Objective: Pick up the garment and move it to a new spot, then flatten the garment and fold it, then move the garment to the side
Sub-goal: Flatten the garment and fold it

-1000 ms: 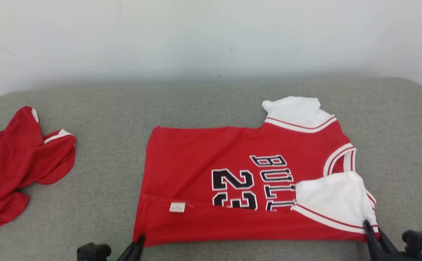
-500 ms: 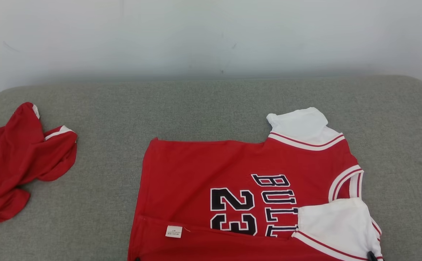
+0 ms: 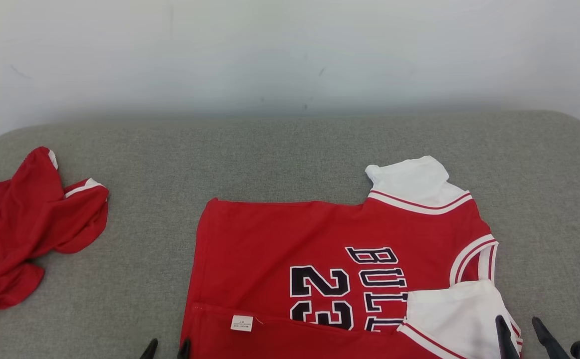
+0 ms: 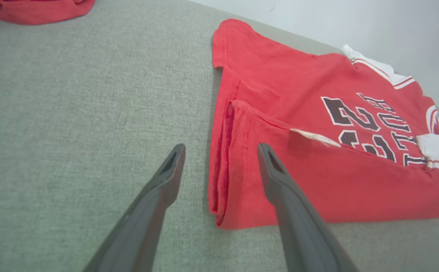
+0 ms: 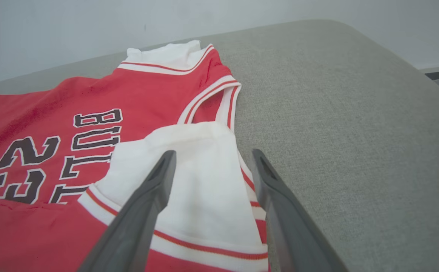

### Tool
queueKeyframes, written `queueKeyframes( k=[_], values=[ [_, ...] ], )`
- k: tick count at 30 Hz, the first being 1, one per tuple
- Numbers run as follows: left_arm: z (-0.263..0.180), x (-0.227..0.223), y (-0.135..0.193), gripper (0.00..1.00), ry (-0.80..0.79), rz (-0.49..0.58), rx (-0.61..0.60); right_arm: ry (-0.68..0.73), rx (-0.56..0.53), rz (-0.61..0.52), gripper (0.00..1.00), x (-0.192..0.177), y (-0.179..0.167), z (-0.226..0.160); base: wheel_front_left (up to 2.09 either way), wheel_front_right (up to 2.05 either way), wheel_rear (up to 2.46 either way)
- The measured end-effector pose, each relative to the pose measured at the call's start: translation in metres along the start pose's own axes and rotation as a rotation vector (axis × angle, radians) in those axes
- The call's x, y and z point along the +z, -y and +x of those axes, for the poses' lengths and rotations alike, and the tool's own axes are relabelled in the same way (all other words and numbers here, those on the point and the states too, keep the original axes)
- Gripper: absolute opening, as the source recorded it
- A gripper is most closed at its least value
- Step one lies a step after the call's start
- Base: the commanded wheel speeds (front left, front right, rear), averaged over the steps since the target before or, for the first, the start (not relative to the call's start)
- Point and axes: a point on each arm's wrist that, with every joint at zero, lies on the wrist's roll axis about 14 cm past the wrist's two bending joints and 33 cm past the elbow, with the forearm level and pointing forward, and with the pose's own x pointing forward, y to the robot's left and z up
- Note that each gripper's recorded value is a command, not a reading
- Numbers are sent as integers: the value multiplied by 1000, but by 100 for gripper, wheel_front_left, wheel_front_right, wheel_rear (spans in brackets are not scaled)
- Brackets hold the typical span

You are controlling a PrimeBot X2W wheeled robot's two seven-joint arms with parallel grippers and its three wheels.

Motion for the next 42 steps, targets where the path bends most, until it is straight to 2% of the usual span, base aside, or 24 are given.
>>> queueKeyframes(
  k=[3,5,6,10,16,20,25,29,34,40,42],
  values=[
    [3,23,-3,100,77,23,18,87,15,-14,100,20,-7,4,0,0,0],
    [7,47,-3,100,154,88,32,133,23,-8,100,29,-12,7,0,0,0],
    [8,58,-3,100,195,78,50,158,31,-11,100,33,-15,8,0,0,0],
    [6,78,3,100,283,128,74,254,73,-18,100,47,-34,13,0,0,0],
    [2,97,-4,100,363,169,145,264,94,-6,100,35,-48,16,0,0,0],
    [-1,94,-21,100,361,172,210,285,103,-18,100,40,-55,18,0,0,0],
    [-3,86,-31,100,341,163,228,290,112,-39,100,39,-63,14,0,0,0],
    [0,76,-32,100,309,150,213,285,113,-36,100,37,-65,14,0,0,0],
    [17,88,-26,100,332,153,171,296,109,-19,100,44,-65,27,0,0,0],
    [61,105,-20,100,332,126,99,348,171,-50,100,73,-85,61,0,0,0],
    [83,109,-11,100,293,123,36,358,179,-61,100,82,-86,73,0,0,0]
  ],
)
